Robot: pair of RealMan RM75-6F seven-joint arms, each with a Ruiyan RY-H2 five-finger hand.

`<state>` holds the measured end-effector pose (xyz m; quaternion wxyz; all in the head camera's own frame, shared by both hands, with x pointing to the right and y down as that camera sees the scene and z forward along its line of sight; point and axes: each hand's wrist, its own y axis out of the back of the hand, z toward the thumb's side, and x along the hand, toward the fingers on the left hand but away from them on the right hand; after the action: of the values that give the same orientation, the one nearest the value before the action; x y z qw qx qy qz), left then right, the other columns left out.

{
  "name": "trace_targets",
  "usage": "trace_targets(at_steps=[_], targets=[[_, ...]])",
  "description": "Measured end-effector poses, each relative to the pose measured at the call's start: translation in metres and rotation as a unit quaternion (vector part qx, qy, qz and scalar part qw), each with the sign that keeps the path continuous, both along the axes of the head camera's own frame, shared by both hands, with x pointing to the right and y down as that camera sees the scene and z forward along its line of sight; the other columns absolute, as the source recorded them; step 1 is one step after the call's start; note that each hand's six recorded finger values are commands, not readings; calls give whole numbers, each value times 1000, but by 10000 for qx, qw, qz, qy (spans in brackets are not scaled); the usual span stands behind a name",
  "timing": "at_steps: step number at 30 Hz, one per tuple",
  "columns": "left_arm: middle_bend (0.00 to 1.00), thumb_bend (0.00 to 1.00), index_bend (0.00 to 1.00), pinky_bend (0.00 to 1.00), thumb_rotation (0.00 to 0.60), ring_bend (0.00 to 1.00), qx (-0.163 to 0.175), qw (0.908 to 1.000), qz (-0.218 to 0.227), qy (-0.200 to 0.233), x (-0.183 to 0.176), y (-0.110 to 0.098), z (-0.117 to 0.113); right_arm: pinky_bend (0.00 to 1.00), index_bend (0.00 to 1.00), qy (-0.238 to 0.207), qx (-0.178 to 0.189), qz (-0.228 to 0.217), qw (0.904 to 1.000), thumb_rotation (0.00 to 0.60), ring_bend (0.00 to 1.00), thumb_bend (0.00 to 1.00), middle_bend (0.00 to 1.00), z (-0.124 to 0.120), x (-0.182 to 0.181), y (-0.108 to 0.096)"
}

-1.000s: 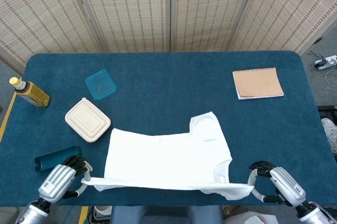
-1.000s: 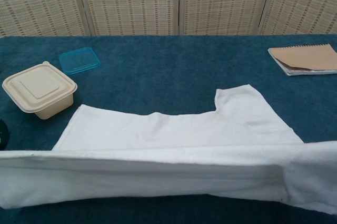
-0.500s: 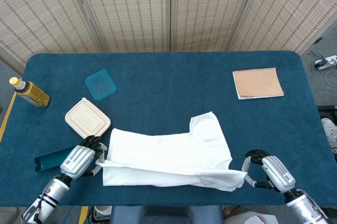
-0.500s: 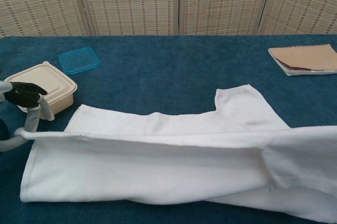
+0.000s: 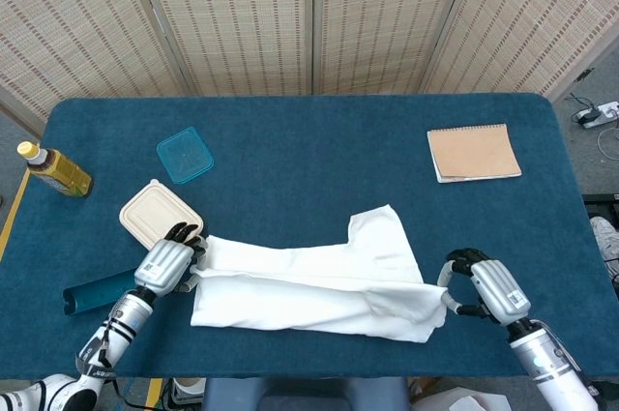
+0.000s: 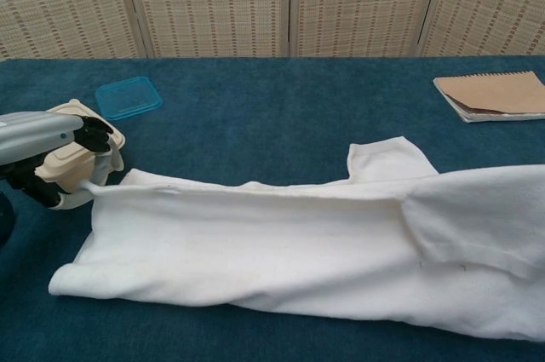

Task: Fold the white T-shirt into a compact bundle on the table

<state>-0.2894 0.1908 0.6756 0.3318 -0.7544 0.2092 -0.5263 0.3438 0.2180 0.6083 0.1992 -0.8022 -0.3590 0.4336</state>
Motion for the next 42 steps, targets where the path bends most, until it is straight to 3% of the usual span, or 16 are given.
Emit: trace_targets(at_steps=[16, 29, 31, 38, 42], targets=[[295, 595, 771, 46, 600, 86, 158, 9984, 173, -508, 8, -24, 25, 220, 836, 383, 219, -175, 9989, 600, 268, 514, 510, 17, -4, -21], [275, 593, 721, 45, 600, 82, 147, 9962, 86, -854, 2, -34, 42, 220, 836, 431, 327, -384, 9978, 600, 268, 515, 510, 39, -22, -31], [255, 589, 661, 45, 600, 75, 145, 9959, 87, -889, 2, -34, 42, 220, 836, 440, 338, -409, 9976, 600, 268, 515, 510, 42, -24, -32], [114, 428, 231, 44, 600, 0, 161, 9956, -3, -923, 0, -34, 42, 220, 836, 450, 327, -445, 9975, 600, 268, 515, 510, 52, -29, -34], [47, 405, 102, 37, 600, 0, 181, 9958, -57, -893, 0, -34, 41, 220, 836, 417, 358, -434, 9975, 600, 268, 515, 510, 55, -32, -37]])
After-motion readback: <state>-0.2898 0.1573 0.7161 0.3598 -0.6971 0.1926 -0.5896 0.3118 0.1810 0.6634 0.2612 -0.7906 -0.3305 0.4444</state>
